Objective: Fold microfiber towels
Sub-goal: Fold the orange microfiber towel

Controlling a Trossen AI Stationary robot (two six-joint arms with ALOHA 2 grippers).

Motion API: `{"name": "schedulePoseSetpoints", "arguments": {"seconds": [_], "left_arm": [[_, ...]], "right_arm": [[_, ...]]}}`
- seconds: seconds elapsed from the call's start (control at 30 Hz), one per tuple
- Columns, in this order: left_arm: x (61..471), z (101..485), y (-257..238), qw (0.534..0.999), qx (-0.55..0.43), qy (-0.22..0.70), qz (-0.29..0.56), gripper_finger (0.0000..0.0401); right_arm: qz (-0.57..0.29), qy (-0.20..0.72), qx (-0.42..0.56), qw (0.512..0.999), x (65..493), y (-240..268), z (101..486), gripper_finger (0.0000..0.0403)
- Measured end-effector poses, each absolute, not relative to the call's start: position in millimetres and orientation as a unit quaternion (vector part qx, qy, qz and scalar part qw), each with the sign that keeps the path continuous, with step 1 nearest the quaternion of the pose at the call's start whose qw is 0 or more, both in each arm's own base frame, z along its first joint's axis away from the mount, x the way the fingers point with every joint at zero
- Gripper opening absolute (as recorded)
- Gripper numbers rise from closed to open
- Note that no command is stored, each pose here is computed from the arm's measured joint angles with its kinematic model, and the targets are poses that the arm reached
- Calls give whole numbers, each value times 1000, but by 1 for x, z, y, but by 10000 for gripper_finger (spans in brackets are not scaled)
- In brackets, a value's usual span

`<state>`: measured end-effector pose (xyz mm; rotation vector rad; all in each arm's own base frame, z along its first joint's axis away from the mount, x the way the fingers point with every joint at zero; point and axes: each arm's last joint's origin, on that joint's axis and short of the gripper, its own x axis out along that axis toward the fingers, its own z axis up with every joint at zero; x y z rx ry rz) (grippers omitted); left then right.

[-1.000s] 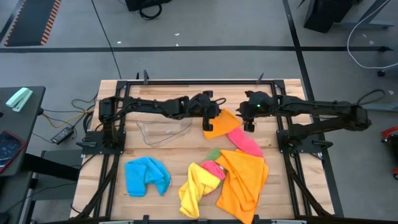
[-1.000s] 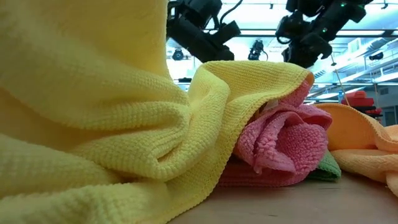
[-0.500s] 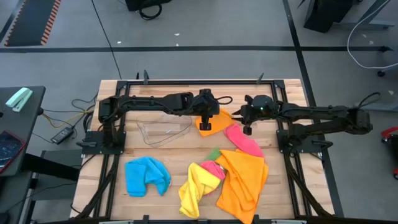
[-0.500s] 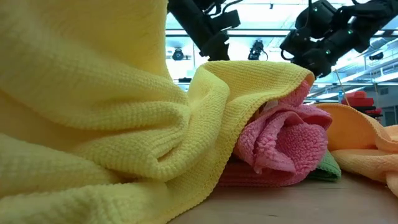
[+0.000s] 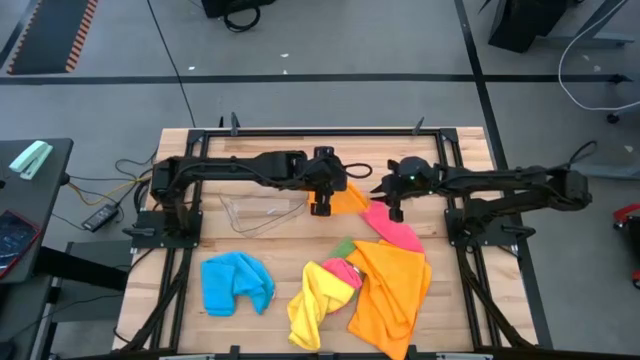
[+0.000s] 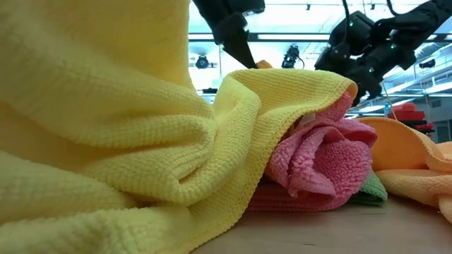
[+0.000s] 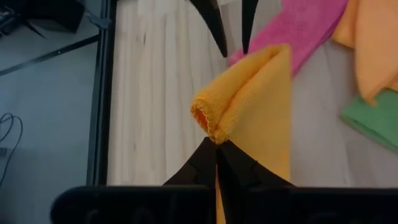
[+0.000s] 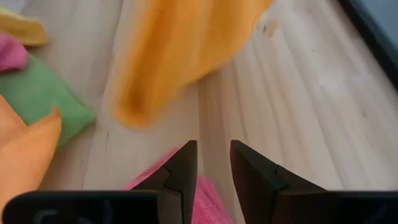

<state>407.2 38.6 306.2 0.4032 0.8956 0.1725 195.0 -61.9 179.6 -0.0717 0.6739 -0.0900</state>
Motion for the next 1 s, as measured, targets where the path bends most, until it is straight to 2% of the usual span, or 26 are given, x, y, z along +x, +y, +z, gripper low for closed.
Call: {"name": "schedulePoseSetpoints", "arguments": {"seconds": [0.23, 0.47, 0.6, 0.77, 0.9, 1.0], "left_arm": [[399, 322, 35, 888, 185, 411, 88, 16], [399, 322, 36, 887, 188, 411, 97, 6], [396, 335, 38, 889, 194, 395, 124, 15], [396, 355, 38, 902, 178, 368, 140, 8], [397, 357, 38, 906, 168, 359, 145, 9], [396, 356, 38, 907, 159, 361, 150, 15]], "right_arm": [[-12, 302, -46, 952, 207, -64, 175, 115], [2, 275, -58, 960, 209, -62, 181, 205], [4, 260, -58, 964, 207, -58, 188, 238], [13, 249, -53, 967, 211, -49, 190, 242], [-51, 238, -76, 967, 213, -41, 195, 240], [-57, 227, -89, 968, 211, -36, 200, 240]]}}
